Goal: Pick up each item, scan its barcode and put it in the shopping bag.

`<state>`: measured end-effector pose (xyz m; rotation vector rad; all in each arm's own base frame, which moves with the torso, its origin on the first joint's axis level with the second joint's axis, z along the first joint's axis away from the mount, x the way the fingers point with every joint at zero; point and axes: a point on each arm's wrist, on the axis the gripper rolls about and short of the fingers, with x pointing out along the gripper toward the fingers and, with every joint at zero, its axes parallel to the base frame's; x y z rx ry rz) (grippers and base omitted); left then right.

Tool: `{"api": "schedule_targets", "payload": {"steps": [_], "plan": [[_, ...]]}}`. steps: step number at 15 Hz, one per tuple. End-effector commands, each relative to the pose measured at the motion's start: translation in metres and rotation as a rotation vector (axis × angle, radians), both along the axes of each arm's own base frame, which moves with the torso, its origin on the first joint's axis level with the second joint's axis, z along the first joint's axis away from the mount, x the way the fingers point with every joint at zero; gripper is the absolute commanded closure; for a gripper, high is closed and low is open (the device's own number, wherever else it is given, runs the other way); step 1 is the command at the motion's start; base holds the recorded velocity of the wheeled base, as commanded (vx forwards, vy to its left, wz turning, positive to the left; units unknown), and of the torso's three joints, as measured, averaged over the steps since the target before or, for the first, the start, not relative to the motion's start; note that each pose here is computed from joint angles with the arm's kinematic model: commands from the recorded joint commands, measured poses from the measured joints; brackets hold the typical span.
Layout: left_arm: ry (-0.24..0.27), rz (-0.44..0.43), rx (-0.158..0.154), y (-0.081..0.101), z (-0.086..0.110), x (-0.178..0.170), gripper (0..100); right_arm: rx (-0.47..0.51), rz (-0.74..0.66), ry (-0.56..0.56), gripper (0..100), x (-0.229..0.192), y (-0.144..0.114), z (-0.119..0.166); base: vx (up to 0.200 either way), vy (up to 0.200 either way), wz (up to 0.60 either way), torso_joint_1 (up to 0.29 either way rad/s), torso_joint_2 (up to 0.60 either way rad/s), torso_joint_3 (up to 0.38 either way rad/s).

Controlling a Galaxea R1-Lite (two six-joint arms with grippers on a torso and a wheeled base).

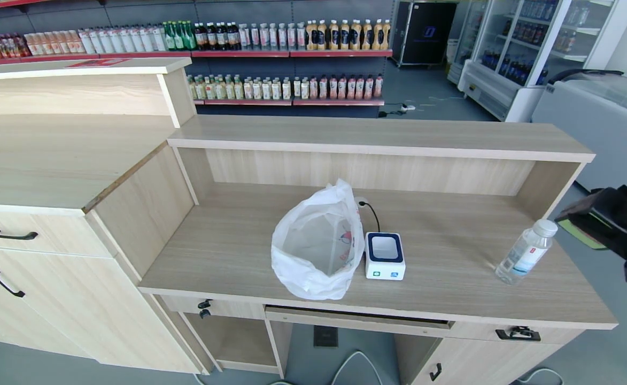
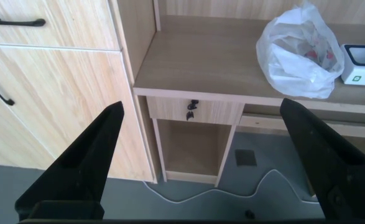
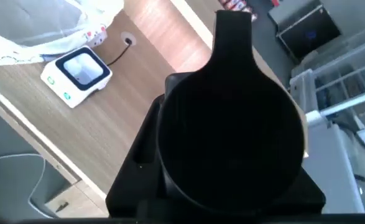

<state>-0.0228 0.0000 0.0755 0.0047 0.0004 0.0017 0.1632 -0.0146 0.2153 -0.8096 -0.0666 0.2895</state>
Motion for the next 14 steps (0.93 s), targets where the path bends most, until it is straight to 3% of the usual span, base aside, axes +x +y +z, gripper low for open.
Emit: {"api": "schedule_targets", "payload": {"steps": [1,4,9,12,14], "plan": [[0.000,0.000,0.000,0.000,0.000,0.000,0,0.110,-0.187,0.130,100,-0.003,-0.027,-0.016,0.000,0.000,0.00,0.000,0.00,0.000],[0.000,0.000,0.000,0.000,0.000,0.000,0,0.173,-0.287,0.244,100,-0.018,-0.039,-0.027,0.000,0.000,0.00,0.000,0.00,0.000],[0.000,0.000,0.000,0.000,0.000,0.000,0,0.304,-0.285,0.281,100,-0.011,-0.028,-0.028,0.000,0.000,0.60,0.006,0.00,0.005],[0.000,0.000,0.000,0.000,0.000,0.000,0,0.529,-0.356,0.360,100,0.011,-0.016,-0.032,0.000,0.000,0.60,-0.004,0.00,0.004],[0.000,0.000,0.000,0.000,0.000,0.000,0,0.761,-0.414,0.483,100,0.042,-0.020,-0.047,0.000,0.000,0.30,0.004,0.00,0.006]]}}
